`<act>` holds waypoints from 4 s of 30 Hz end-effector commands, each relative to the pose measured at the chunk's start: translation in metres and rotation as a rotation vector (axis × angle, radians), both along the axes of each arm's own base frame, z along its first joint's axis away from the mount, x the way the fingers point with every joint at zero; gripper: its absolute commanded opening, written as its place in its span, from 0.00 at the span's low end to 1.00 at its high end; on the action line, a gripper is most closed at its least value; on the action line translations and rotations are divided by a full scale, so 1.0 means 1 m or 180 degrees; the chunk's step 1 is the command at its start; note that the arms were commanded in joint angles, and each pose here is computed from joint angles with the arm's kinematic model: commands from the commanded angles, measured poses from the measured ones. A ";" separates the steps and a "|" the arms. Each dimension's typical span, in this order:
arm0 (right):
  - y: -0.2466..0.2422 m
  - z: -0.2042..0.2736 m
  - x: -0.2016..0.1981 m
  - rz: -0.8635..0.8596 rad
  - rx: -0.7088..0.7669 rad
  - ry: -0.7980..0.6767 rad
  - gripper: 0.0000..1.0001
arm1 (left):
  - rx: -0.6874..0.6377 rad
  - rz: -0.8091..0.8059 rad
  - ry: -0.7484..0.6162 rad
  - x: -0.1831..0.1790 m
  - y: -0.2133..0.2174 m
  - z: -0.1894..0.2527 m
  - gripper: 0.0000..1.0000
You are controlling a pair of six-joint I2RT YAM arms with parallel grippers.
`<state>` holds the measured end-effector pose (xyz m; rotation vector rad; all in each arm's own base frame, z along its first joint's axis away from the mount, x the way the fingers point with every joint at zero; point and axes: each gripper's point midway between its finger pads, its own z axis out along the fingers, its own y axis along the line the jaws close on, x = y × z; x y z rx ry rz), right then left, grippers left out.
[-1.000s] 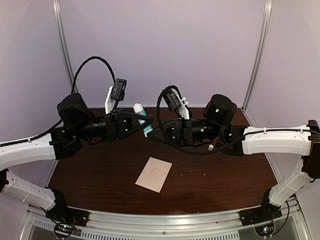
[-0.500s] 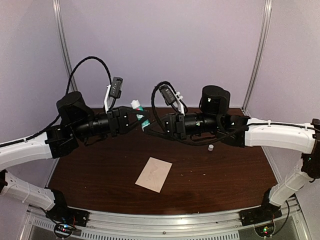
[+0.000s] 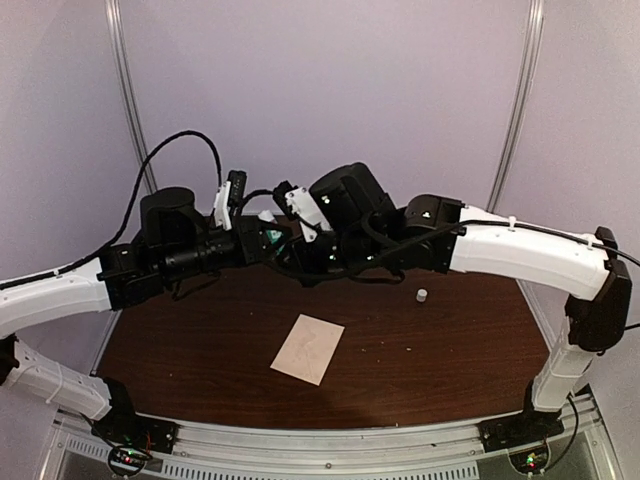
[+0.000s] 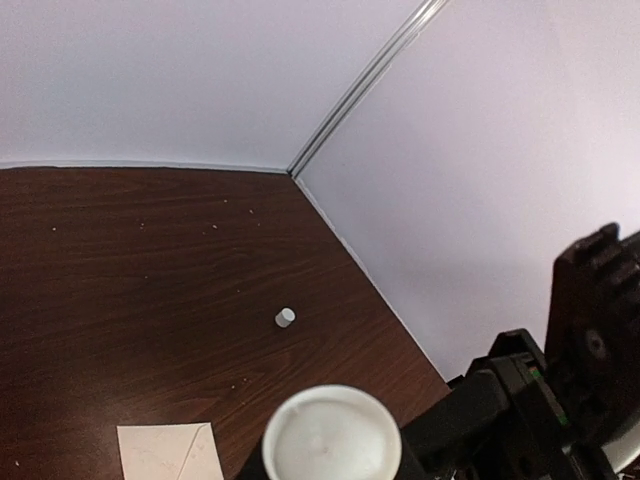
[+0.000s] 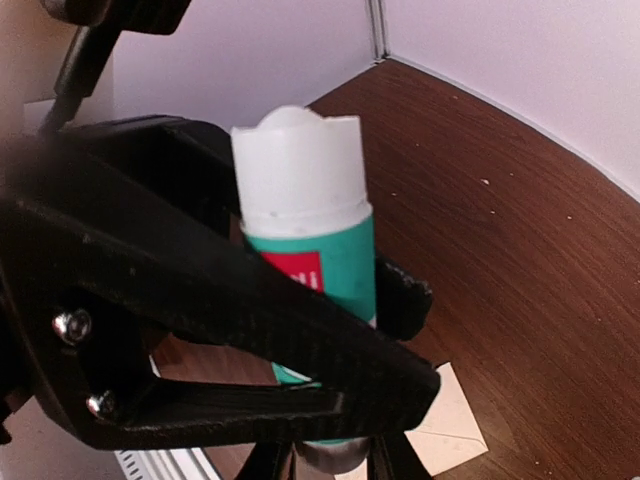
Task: Place the letter into the envelope and seal it
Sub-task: Screw the solid glue into position.
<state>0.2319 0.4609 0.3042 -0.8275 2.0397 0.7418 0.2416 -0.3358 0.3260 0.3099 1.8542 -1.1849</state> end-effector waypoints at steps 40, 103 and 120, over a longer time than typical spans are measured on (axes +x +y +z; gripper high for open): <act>-0.038 0.100 -0.110 0.2283 0.2494 0.0675 0.62 | -0.0990 -0.1701 -0.0967 -0.109 -0.006 0.103 0.00; 0.004 0.023 -0.016 -0.0235 0.0483 -0.0067 0.04 | -0.0393 -0.0344 0.0048 -0.025 -0.010 0.018 0.00; -0.031 0.068 -0.093 0.1871 0.2015 0.0635 0.67 | -0.0696 -0.1311 -0.0702 -0.086 -0.007 0.079 0.02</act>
